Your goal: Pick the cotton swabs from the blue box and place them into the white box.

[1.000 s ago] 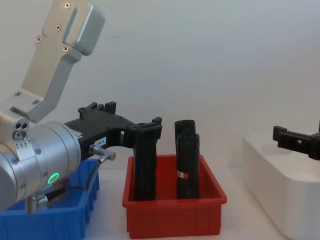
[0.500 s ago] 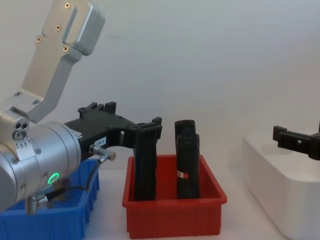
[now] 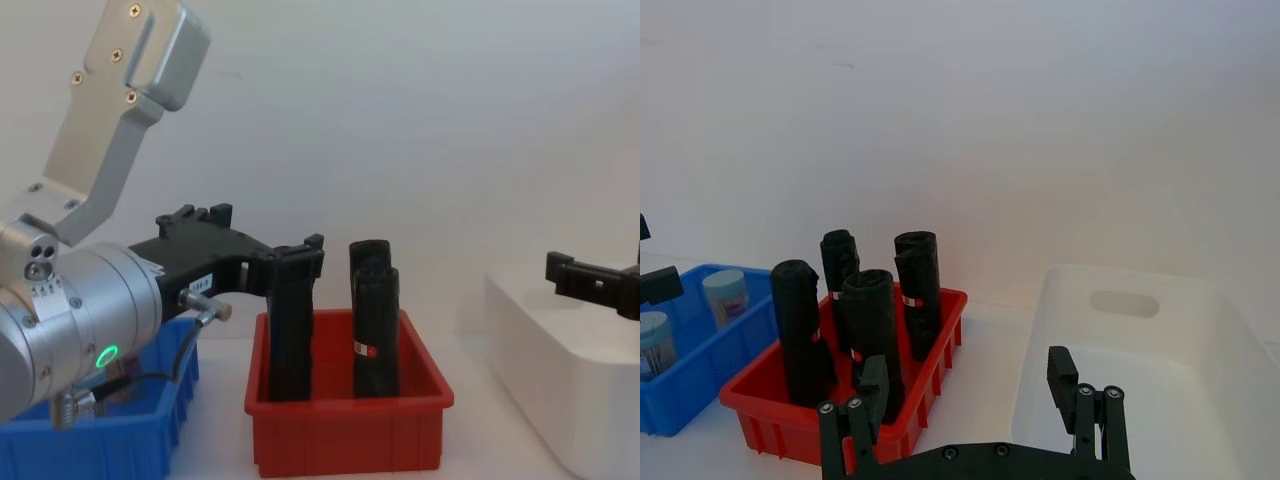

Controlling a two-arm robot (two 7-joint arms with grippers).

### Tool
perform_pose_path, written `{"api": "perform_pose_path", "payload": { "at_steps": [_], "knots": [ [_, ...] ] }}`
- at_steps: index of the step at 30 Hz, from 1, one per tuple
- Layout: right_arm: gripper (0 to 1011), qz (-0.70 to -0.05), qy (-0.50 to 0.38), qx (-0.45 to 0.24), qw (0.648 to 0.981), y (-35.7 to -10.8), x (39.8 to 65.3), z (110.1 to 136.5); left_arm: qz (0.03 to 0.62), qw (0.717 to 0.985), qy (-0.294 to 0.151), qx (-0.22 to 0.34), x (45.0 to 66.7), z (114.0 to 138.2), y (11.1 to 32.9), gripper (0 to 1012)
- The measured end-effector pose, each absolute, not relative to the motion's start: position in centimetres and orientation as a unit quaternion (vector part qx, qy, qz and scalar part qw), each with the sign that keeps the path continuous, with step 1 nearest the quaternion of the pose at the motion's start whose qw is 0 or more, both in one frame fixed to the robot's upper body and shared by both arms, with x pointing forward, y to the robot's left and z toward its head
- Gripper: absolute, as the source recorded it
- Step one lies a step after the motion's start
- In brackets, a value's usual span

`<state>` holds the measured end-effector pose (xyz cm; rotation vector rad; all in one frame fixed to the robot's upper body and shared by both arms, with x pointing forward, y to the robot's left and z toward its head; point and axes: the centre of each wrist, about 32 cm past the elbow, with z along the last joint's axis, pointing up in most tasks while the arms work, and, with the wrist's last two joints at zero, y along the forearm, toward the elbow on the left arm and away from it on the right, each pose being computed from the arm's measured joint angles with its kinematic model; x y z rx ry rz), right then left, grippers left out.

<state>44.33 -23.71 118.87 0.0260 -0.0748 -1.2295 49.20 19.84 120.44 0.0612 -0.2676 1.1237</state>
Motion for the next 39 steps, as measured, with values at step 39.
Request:
{"api": "perform_pose_path", "payload": {
  "at_steps": [39],
  "knots": [
    [1001,-0.577,-0.035,0.012,0.816,-23.71,44.33,118.87,0.534,0.836,-0.124,0.03,49.4,120.4,20.08,1004]
  ]
}}
